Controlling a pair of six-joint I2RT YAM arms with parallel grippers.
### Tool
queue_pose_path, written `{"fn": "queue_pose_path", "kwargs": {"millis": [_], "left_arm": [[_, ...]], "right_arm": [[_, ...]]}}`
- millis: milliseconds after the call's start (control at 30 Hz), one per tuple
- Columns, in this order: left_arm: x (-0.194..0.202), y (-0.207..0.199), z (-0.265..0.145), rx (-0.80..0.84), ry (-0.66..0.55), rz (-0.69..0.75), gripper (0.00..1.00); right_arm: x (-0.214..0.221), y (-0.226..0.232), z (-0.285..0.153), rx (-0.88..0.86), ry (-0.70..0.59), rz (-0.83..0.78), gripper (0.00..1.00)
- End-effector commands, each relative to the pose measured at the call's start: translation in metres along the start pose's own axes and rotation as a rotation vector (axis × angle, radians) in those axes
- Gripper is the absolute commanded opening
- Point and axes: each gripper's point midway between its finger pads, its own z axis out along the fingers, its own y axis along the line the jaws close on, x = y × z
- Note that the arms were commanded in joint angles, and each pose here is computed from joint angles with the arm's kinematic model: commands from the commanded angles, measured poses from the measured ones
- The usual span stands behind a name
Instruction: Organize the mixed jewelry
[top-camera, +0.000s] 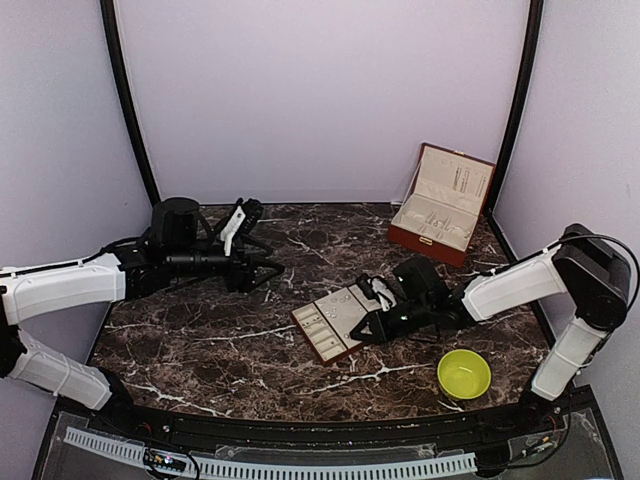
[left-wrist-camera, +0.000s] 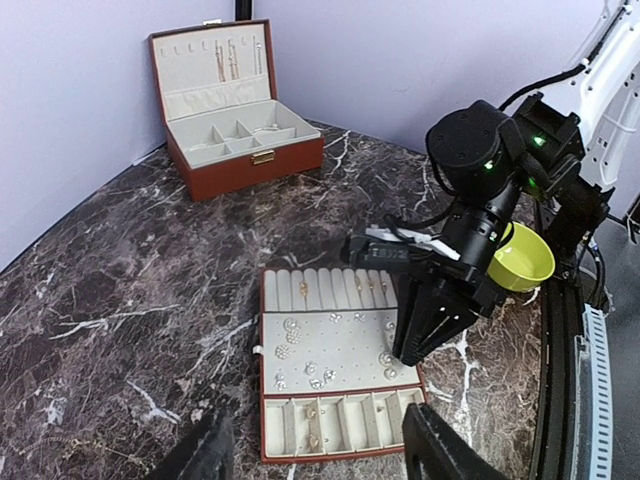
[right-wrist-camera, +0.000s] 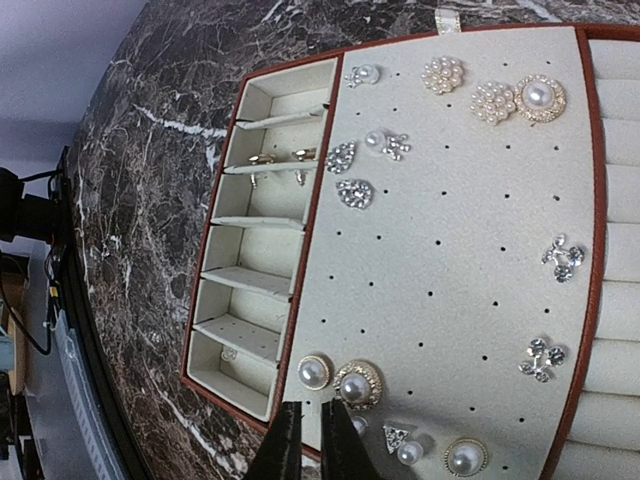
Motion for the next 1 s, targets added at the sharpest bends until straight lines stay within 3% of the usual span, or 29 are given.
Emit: {"fn": "queue_pose_path", "kwargs": {"millis": [0,367,600,967], "left_arm": [[-0.005,0.014,-0.009,-0.099,-0.021,-0.019,0.61],[-0.005,0.053,-0.016,-0.322,-0.002,-0.087,0.69],[0.001,0.071,-0.018,-0.42,-0.002,-0.193,0.69],[0.032,0.091,-0.029,-0.528,0.068,-0.377,0.75]], "right_arm": [[-0.019,0.005,-0.011,0.016,-0.09,-0.02,0.17],[-0.077,0.034,-0.051,-0.009,-0.321,-0.079,0.55],[-0.109,0.019,-0.089,0.125,-0.49,-0.081,0.72],[-0.14,-0.021,-0.129,0.353,-0.692,-0.057,0.86]]}}
